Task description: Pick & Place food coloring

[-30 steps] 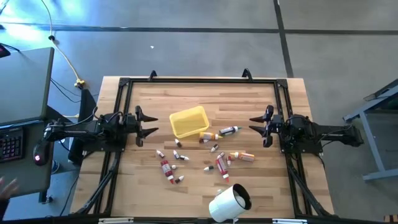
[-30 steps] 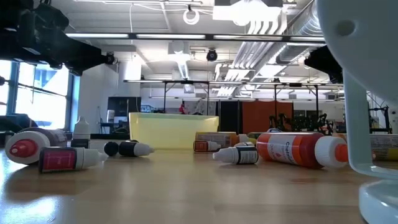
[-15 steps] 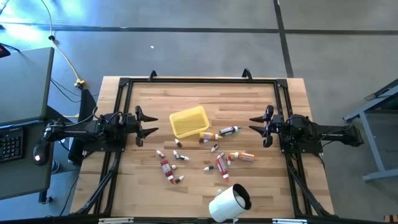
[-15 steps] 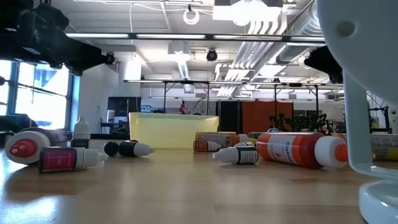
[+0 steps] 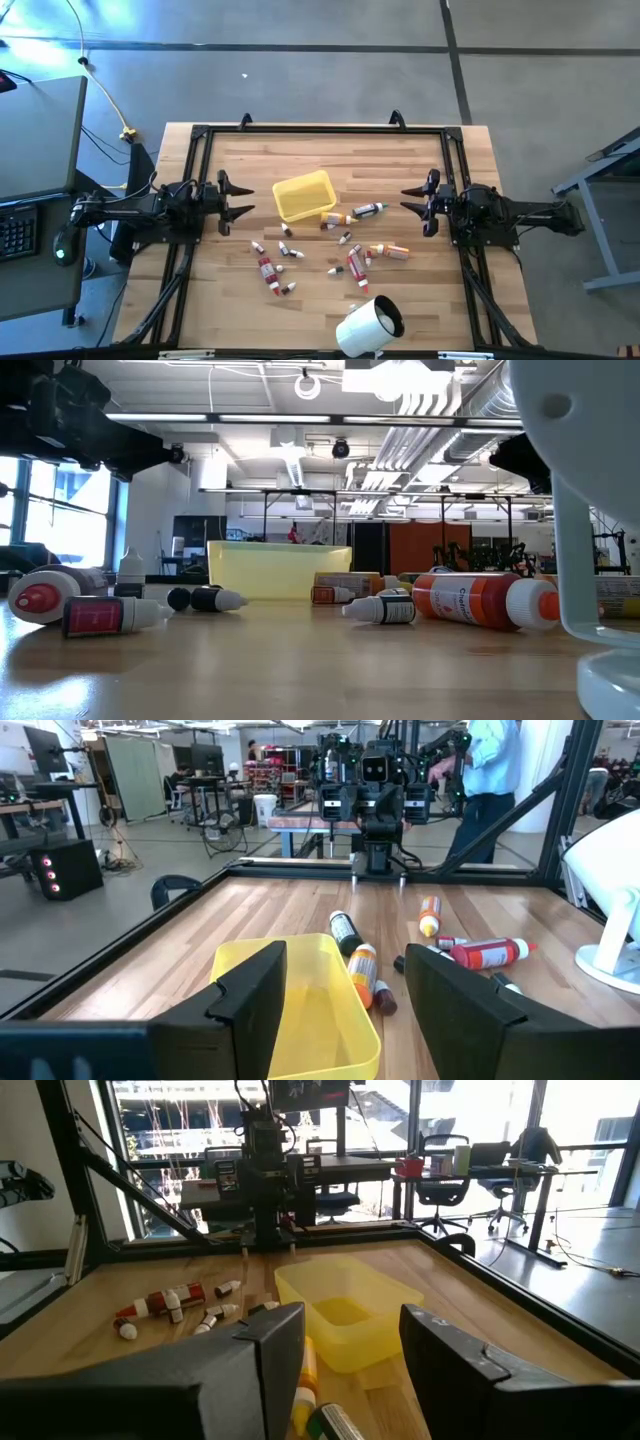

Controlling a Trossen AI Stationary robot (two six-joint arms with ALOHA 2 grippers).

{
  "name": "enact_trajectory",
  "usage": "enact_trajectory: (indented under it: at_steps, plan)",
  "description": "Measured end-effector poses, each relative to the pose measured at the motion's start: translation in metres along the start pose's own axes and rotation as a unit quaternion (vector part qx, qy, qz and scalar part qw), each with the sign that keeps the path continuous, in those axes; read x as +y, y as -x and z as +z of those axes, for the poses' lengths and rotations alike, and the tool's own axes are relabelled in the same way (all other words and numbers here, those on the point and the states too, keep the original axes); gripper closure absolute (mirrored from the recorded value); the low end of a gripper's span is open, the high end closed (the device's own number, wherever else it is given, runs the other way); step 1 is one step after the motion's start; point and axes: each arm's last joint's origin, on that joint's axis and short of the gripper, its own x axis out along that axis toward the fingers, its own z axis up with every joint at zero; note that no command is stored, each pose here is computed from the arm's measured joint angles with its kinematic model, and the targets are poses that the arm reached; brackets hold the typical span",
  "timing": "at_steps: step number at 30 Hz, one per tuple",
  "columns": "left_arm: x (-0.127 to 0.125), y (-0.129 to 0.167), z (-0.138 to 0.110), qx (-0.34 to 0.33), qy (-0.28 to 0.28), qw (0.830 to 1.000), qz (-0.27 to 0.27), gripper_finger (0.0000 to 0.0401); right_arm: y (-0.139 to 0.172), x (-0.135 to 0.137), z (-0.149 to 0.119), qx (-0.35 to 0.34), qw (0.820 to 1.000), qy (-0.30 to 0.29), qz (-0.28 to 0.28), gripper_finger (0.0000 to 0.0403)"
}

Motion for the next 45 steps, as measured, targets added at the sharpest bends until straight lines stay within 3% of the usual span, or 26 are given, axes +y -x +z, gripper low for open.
enact_trajectory:
  at_steps: [27,35,40,43,45]
  plan:
    - [0.0,0.0,0.0,-0.002,0.002,1.0,0.0,0.0199,0.0,0.0,0.0,0.0,1.0,0.0,0.0,0.0243]
    - [0.001,0.001,0.01,-0.025,0.063,0.998,0.005,0.0199,0.0,0.0,0.0,0.0,1.0,0.0,0.0,0.0243]
    - [0.005,0.003,0.018,-0.057,0.065,0.994,0.069,0.0199,0.0,0.0,0.003,-0.015,1.0,0.023,-0.003,0.0243]
    - [0.006,0.002,0.012,-0.027,0.079,0.992,0.09,0.0199,0.0,0.0,0.008,-0.039,0.999,0.019,-0.003,0.0243]
    - [0.004,0.002,0.007,-0.001,0.123,0.99,0.068,0.0199,0.0,0.0,0.01,-0.051,0.999,0.017,-0.002,0.0243]
